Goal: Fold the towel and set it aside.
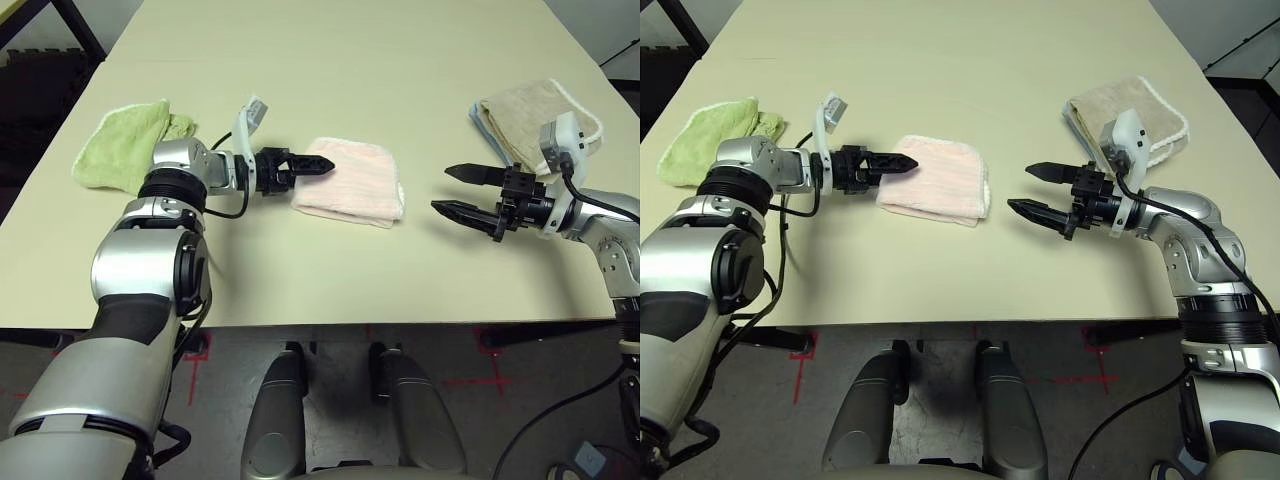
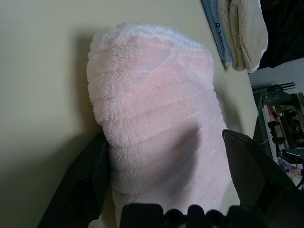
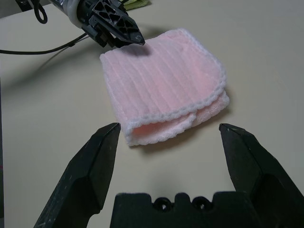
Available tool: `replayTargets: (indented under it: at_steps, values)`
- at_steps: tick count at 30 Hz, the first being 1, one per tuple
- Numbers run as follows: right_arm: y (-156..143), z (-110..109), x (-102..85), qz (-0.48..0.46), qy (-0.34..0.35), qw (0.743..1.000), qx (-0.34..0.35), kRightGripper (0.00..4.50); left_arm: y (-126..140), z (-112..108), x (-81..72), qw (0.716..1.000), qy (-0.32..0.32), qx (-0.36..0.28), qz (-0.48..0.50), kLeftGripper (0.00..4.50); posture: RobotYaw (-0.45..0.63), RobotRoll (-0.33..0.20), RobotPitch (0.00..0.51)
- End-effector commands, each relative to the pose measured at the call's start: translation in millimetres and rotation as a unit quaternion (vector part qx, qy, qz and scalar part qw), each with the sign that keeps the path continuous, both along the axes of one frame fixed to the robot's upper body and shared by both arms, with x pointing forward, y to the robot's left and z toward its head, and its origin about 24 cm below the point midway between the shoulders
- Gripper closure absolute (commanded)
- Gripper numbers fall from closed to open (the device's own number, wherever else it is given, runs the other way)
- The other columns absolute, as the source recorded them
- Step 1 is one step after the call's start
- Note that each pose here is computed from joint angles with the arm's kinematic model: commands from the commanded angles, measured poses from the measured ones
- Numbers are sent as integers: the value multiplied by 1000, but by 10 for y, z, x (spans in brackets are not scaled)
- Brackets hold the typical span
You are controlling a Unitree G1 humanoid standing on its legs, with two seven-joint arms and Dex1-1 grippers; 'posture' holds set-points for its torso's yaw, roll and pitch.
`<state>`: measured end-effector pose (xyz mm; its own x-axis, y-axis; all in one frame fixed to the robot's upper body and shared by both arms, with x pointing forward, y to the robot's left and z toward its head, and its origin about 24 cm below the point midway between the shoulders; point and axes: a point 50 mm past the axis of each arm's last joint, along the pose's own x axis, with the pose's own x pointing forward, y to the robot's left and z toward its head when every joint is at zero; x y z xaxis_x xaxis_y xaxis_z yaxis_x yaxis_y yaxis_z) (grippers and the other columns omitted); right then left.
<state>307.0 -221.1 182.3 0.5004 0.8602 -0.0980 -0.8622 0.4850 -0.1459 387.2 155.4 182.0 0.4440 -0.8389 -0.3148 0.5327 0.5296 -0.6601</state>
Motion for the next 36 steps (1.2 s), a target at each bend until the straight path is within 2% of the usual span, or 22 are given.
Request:
replayTargets:
  at_steps: [1, 4, 12, 17, 21, 24, 29, 36]
  values:
    - [-21, 39, -18, 0, -8, 1000, -2, 0, -34, -17, -17, 1000, 14, 4, -13, 388, -20, 0, 247]
    - [-22, 37, -16, -1, -8, 1000, -2, 0, -32, -16, -33, 1000, 20, 2, -23, 1349, -20, 0, 245]
    - [-30, 35, -9, -5, -11, 1000, -4, 0, -41, -15, -59, 999, 31, -5, -39, 4390, -18, 0, 237]
    - [-32, 30, -2, -7, -12, 1000, -3, 0, -50, 7, -67, 998, 33, -23, -43, 4453, -14, 0, 231]
    - [-29, 15, 12, -13, -9, 1000, 7, 0, -24, 96, -51, 997, 20, -63, -28, 4453, -10, 0, 224]
    - [-19, -3, 26, -15, -13, 1000, 16, 0, 40, 165, -56, 996, 13, -89, -21, 4453, -5, 0, 223]
    - [15, -36, 68, -10, -34, 999, 15, 0, 174, 254, -87, 995, -14, -96, -27, 4453, 19, 0, 224]
    - [84, -42, 129, -2, -37, 999, 19, 0, 374, 714, -87, 985, -104, -139, 7, 4453, 42, 0, 222]
